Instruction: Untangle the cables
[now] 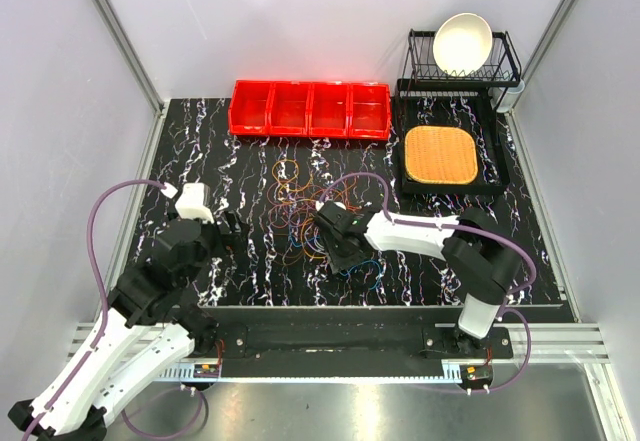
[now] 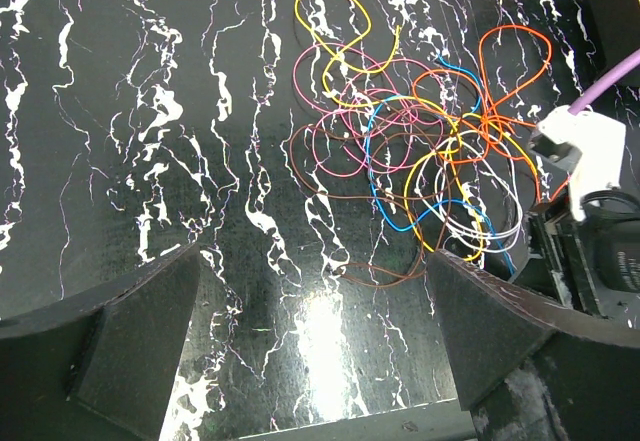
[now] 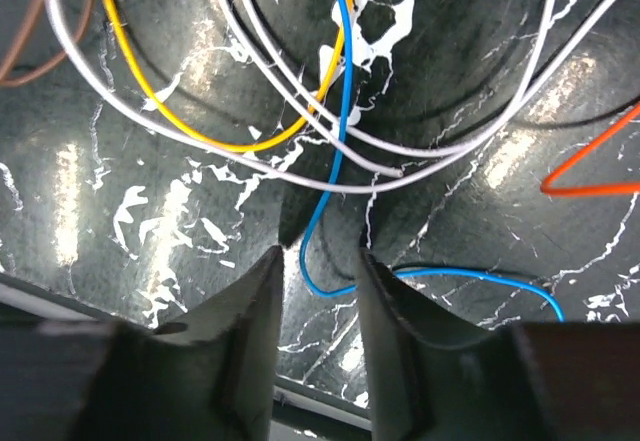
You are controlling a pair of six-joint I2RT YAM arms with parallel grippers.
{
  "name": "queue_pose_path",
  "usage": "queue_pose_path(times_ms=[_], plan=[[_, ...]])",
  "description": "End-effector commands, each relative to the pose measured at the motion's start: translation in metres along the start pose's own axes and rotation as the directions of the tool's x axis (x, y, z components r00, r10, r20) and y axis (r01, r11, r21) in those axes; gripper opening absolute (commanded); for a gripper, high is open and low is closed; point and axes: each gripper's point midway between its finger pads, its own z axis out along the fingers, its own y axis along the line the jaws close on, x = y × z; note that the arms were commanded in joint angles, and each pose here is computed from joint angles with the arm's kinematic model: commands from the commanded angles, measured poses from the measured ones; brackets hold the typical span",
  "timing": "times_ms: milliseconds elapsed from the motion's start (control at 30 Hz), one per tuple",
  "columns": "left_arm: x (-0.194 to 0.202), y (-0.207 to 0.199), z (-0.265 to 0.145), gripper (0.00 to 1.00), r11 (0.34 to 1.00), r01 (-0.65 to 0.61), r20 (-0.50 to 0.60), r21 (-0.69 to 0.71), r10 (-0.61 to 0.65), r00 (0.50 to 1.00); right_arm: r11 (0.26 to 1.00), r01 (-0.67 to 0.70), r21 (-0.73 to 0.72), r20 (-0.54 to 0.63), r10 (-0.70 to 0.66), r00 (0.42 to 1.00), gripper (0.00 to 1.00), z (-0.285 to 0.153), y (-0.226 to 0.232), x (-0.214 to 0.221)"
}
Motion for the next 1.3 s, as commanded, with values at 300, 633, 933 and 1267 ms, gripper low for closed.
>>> queue_pose_path(times_ms=[300,633,933,1267], plan=[[-0.011,-0.001,-0.005,0.99,1.000,0.000,0.039,0.011,-0.001,0.999,0.995,0.081,-0.055,0.090,-0.076,0.993,0.00,-0.043,0.023,-0.031],[-0.029,-0.050,-0.002,0.94,0.972,0.100,0.023,0.210,-0.108,0.994,0.873,0.333,-0.357,0.543,-0.096,0.834,0.00,-0.289,0.099,-0.128],[-0.053,-0.082,-0.006,0.98,0.929,0.096,0.077,0.358,-0.132,0.988,0.798,0.399,-0.451,0.608,-0.052,0.792,0.00,-0.345,0.122,-0.135],[-0.071,-0.120,-0.002,0.99,0.854,0.054,0.155,0.518,-0.156,0.976,0.765,0.422,-0.486,0.632,-0.025,0.774,0.00,-0.368,0.128,-0.137]])
